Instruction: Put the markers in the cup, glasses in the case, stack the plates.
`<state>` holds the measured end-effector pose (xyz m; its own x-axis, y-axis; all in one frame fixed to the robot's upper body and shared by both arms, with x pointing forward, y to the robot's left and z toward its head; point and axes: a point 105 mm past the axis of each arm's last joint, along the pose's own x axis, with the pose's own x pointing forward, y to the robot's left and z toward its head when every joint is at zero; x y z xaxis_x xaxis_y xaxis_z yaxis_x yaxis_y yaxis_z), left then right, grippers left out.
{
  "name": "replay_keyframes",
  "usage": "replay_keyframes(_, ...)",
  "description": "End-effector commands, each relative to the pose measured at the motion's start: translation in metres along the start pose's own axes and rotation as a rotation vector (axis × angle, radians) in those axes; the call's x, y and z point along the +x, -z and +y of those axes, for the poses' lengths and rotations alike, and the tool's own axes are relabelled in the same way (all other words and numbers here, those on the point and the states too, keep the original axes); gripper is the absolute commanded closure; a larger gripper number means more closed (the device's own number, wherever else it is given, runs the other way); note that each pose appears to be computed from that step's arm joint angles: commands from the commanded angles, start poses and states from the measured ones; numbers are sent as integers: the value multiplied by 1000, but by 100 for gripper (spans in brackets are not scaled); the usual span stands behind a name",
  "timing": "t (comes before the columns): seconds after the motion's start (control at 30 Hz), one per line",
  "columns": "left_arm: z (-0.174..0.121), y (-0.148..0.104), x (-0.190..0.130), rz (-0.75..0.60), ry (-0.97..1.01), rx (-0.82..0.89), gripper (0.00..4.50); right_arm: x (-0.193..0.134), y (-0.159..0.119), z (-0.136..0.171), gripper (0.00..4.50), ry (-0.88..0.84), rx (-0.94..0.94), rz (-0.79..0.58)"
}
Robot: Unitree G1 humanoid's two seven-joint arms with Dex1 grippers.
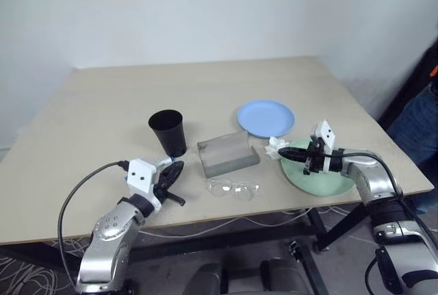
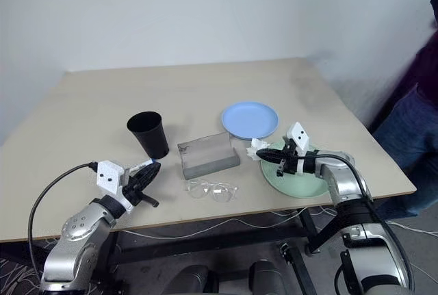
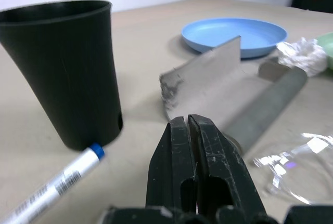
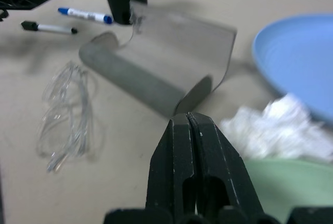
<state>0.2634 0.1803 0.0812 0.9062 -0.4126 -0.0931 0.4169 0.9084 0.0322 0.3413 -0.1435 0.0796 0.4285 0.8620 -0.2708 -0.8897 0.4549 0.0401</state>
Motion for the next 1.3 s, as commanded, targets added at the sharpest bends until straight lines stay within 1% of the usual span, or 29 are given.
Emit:
replay_keyframes(0.03,-8,-20,2,-66,7,44,450,3,-23,1,449,-35,-54,-40)
replay_keyframes(0.2,-12,-23,2,-81,-20,50,450,12,-31,1,449,-68,-68,-41)
replay_keyframes(0.5,-1,-20,-13,-64,-59,52,450,20,-40,1,449,-83,-82,-55)
replay_keyframes(0.7,18,-16,-27,-47,-106,49,450,31,-39,8,449,-99,-69,-72)
replay_keyframes(0.83,25,-17,-35,-39,-105,53,450,36,-45,13,449,-114,-73,-96)
replay_keyframes(0.97,29,-14,-36,-27,-105,59,450,38,-43,16,449,-105,-74,-97)
replay_keyframes(1.1,24,-18,-30,-35,-73,59,450,32,-45,18,449,-98,-72,-103)
replay_keyframes(1.3,28,-22,-29,-41,-75,69,450,31,-49,18,449,-89,-77,-110)
